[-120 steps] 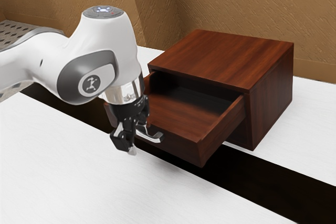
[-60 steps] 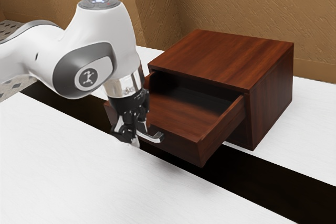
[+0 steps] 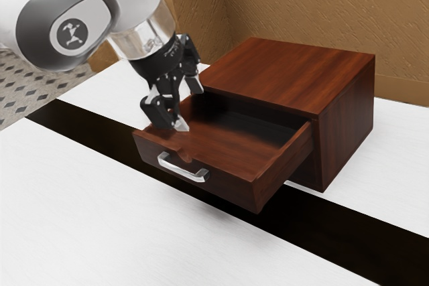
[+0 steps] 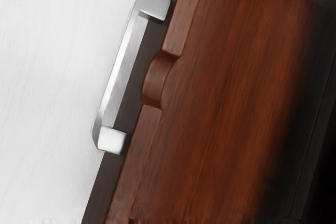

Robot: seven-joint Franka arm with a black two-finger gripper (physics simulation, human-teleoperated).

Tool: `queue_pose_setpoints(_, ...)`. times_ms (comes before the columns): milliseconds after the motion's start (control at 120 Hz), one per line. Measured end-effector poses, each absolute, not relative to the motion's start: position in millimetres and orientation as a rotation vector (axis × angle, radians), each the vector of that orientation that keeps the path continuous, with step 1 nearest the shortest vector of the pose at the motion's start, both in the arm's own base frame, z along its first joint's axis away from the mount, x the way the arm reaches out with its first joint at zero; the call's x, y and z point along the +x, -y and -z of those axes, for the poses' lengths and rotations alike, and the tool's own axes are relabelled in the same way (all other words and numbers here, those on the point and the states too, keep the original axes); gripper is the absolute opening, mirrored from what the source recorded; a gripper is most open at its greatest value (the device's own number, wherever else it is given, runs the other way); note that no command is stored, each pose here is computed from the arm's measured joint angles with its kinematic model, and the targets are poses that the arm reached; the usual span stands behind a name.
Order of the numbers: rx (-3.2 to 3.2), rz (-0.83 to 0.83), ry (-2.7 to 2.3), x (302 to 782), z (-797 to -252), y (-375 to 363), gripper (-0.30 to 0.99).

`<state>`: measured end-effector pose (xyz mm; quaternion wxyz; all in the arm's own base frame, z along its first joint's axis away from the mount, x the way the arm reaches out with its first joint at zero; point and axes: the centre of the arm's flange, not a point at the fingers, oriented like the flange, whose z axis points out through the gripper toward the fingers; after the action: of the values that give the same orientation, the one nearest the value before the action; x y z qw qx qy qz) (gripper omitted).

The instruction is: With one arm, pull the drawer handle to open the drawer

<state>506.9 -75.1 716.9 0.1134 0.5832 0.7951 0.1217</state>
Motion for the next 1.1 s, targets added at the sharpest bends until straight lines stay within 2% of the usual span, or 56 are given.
queue_pose_setpoints(267, 1.940, -0.417, -2.166, 499.4, -747.9, 31.7, 0.64)
queue_pose_setpoints(575, 2.624, -0.294, -1.652, 520.0, -698.9, -54.9, 0.66)
queue_pose_setpoints(1100, 3.104, -0.203, -0.657, 528.6, -677.1, -54.6, 0.67)
